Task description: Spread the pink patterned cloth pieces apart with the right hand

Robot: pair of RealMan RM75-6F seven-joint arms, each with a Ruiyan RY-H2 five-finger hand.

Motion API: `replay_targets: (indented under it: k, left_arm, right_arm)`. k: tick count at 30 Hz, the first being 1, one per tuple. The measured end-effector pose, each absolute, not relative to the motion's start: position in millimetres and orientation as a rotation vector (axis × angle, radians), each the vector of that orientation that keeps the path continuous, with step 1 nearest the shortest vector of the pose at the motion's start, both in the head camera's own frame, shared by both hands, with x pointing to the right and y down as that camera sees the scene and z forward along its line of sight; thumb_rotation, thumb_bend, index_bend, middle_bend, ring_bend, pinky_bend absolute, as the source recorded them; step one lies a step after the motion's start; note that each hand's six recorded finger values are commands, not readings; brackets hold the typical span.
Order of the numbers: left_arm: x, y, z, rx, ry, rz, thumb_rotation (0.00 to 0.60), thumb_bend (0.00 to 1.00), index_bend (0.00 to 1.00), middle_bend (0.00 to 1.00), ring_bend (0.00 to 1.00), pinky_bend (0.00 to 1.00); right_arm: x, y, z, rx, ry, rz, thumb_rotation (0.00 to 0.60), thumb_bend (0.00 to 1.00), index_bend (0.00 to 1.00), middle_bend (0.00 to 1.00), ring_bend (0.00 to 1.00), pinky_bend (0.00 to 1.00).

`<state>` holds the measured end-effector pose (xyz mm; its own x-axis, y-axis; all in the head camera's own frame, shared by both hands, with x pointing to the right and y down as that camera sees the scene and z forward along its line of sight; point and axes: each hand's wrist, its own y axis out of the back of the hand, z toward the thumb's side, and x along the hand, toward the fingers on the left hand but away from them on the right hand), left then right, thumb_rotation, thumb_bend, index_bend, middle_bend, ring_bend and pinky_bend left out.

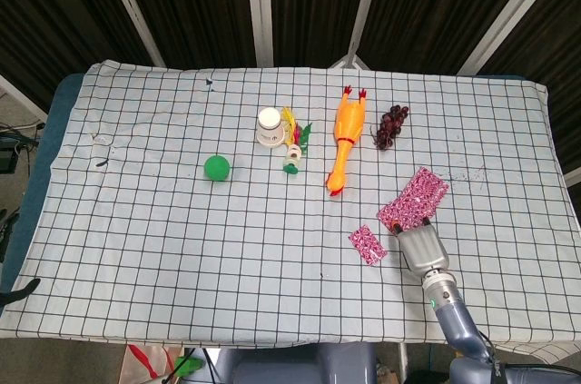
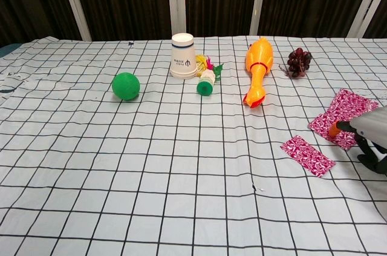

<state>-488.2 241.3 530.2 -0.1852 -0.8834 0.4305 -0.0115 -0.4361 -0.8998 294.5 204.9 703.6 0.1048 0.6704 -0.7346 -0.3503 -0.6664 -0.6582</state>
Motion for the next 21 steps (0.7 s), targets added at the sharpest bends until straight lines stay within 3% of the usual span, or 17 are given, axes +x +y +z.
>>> replay_targets:
  k: [21]
  left_arm:
    - [-490.3, 240.4, 529.3, -1.412, 1.082, -1.699, 0.600, 0.20, 0.11, 0.02, 0.05, 0.06]
  right_arm:
    - [252.7, 185.9, 713.0, -1.636, -0.305, 1.625, 0.600, 0.56, 0.21, 0.61, 0.55, 0.23]
